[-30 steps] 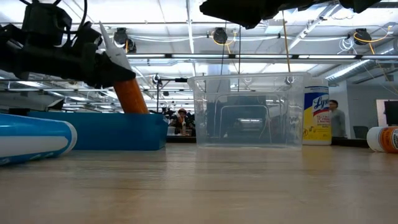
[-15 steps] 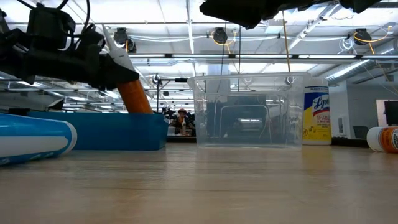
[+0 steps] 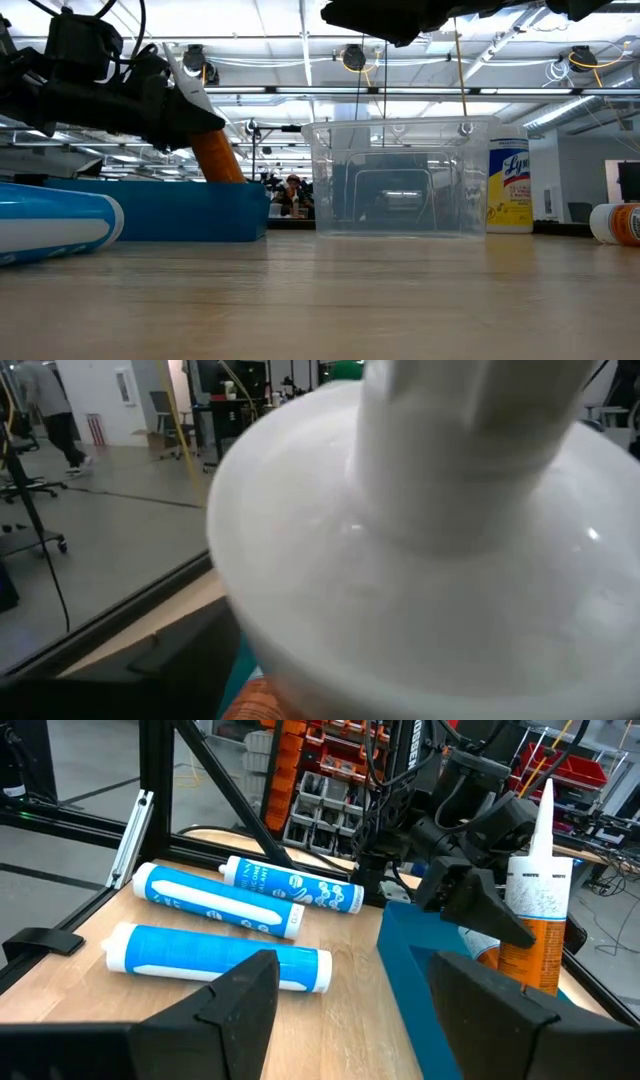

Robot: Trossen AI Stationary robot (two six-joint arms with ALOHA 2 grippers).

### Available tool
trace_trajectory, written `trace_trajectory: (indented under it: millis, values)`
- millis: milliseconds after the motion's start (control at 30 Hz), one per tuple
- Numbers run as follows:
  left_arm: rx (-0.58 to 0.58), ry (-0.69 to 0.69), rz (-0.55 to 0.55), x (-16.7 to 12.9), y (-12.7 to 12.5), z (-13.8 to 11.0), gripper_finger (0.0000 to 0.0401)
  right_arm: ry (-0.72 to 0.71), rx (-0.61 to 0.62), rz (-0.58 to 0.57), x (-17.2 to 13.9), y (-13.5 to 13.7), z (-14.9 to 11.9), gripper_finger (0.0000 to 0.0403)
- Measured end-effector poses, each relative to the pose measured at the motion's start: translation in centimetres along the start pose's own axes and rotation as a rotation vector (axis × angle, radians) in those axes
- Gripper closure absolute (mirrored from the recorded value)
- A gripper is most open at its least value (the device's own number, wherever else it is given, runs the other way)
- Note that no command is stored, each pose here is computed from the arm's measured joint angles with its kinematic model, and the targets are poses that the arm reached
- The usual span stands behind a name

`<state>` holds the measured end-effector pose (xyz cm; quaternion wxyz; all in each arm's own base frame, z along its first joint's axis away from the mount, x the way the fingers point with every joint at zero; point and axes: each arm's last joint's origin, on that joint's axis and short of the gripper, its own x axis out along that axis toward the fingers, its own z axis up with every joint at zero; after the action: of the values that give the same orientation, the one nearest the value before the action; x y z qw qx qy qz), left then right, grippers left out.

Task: Pick & place silicon tubes, Sealant and Lysol wipes
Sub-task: Put the right orange sealant into the blue bin

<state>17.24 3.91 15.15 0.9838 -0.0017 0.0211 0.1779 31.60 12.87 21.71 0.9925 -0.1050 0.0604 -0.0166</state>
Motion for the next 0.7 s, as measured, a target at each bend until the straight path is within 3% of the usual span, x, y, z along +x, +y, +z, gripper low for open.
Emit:
trace_trajectory:
  millis: [467, 700]
  values:
    - [-0.003, 0.0, -0.001, -0.01, 0.0, -0.01, 0.0058, 0.007, -0.004, 0.001, 0.0, 0.01, -0.08, 0.0165]
    - [-0.012, -0.002, -0.005, -0.02, -0.01, 0.02, 0.0056, 0.007, -0.003, 0.001, 0.01, 0.02, -0.08, 0.0165]
